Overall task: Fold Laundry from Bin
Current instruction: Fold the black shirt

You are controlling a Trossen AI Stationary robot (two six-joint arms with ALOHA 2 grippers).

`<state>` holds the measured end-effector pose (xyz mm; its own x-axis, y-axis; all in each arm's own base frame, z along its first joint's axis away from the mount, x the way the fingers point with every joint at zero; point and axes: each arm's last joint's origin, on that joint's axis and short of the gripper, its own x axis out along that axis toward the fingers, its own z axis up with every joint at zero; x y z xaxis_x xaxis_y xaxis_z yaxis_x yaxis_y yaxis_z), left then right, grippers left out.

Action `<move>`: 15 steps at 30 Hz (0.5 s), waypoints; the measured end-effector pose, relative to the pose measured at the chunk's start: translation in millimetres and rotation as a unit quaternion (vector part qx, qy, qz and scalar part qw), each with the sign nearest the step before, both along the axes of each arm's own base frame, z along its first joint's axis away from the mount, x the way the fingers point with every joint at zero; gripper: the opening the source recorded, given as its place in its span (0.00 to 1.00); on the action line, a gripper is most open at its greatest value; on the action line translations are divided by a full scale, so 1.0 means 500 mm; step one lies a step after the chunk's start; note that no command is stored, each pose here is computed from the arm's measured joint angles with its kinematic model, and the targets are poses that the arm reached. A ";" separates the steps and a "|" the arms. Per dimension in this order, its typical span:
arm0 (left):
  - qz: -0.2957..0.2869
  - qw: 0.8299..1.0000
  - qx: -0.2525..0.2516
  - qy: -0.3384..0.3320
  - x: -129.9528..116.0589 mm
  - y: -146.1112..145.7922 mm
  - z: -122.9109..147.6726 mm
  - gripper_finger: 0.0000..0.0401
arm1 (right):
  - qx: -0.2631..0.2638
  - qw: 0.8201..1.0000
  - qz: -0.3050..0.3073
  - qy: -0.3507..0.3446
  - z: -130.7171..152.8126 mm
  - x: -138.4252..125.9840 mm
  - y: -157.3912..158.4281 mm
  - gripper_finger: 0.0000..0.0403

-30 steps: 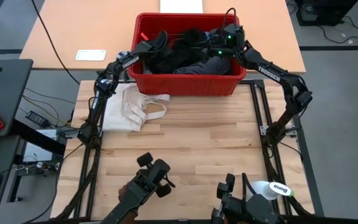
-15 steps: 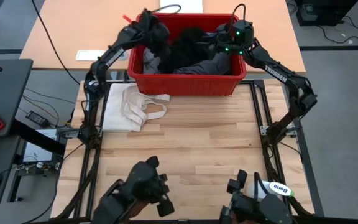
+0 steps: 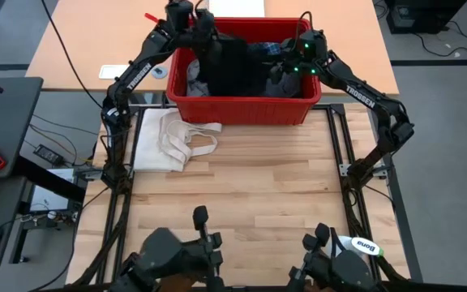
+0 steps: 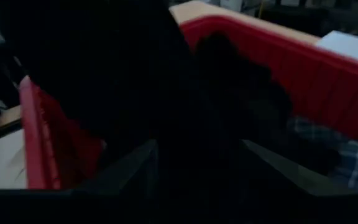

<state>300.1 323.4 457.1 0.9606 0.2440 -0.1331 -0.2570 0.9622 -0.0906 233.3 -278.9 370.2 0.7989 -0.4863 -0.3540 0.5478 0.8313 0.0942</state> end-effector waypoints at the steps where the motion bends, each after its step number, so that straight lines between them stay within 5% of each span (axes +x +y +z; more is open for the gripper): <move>1: 0.000 1.000 0.013 -0.028 0.000 0.000 0.015 0.00 | 0.001 1.000 0.004 -0.001 0.003 -0.002 0.003 0.58; 7: 0.032 0.977 0.105 -0.180 -0.005 -0.011 0.095 0.02 | -0.034 0.999 0.015 -0.013 0.030 -0.010 0.019 0.59; 15: 0.136 0.960 0.131 -0.205 0.016 -0.024 0.102 0.03 | -0.084 0.993 0.071 -0.033 0.057 0.006 0.049 0.71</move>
<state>308.0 311.2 507.8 0.8149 0.4674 0.3427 -0.4971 0.8677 -0.0014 236.3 -254.5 398.6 0.8829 -0.4137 -0.2219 0.4202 0.9072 -0.0195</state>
